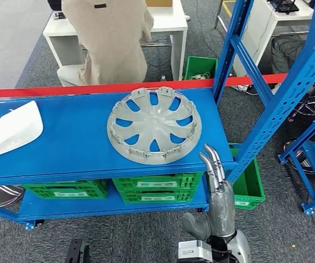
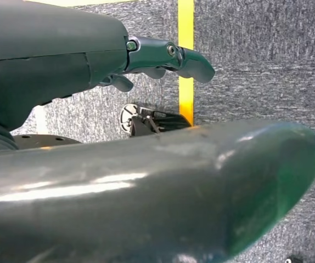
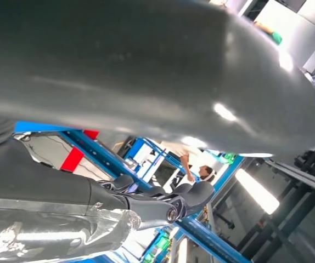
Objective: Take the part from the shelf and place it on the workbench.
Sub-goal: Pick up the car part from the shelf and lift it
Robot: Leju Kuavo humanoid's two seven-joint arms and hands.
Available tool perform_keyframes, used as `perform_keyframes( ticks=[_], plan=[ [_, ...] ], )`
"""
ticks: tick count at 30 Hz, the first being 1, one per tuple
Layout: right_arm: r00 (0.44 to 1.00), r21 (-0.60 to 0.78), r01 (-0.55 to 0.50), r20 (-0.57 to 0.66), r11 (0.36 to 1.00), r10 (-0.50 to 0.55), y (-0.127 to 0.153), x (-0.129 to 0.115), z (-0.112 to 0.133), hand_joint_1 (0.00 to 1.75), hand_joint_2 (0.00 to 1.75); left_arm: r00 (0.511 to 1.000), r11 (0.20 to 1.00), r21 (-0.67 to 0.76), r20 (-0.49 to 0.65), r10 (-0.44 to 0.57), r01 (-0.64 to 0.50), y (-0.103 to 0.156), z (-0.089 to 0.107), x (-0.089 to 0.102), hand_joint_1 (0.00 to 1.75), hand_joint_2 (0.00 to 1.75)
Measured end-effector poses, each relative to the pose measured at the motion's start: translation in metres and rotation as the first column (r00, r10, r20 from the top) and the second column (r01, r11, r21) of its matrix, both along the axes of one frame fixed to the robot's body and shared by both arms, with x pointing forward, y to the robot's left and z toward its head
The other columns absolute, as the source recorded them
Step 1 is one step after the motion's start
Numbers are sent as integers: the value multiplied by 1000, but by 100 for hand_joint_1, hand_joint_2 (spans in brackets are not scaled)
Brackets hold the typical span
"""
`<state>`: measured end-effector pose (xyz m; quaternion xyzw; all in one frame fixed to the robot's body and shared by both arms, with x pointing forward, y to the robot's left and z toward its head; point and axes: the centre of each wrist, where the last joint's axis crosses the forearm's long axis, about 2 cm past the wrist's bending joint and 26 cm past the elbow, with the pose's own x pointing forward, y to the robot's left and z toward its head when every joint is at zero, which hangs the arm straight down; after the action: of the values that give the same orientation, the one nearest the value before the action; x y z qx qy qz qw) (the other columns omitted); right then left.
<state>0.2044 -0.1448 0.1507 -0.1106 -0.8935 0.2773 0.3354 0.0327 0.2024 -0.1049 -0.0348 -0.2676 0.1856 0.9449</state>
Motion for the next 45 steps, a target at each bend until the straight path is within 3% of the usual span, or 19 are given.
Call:
perform_keyframes(
  ticks=[7,15,22,35,45],
  plan=[
    [998,-96,-26,51,995,31,-4,30,16,0,0,1000,1000,-11,9,-19,20,-3,1,1,0,0],
    [990,-317,71,135,946,-29,-16,94,49,0,0,998,998,-30,5,-58,58,-12,2,4,0,0],
    [987,-426,114,154,898,-52,-17,131,65,0,0,998,997,-35,1,-64,64,-12,3,5,0,0],
    [988,-483,116,142,868,-53,-12,149,69,0,0,998,997,-38,-4,-67,67,-12,3,5,0,0],
    [999,-620,31,10,784,-32,15,176,78,0,0,993,992,-52,-19,-119,118,-11,2,5,0,0]
  ],
)
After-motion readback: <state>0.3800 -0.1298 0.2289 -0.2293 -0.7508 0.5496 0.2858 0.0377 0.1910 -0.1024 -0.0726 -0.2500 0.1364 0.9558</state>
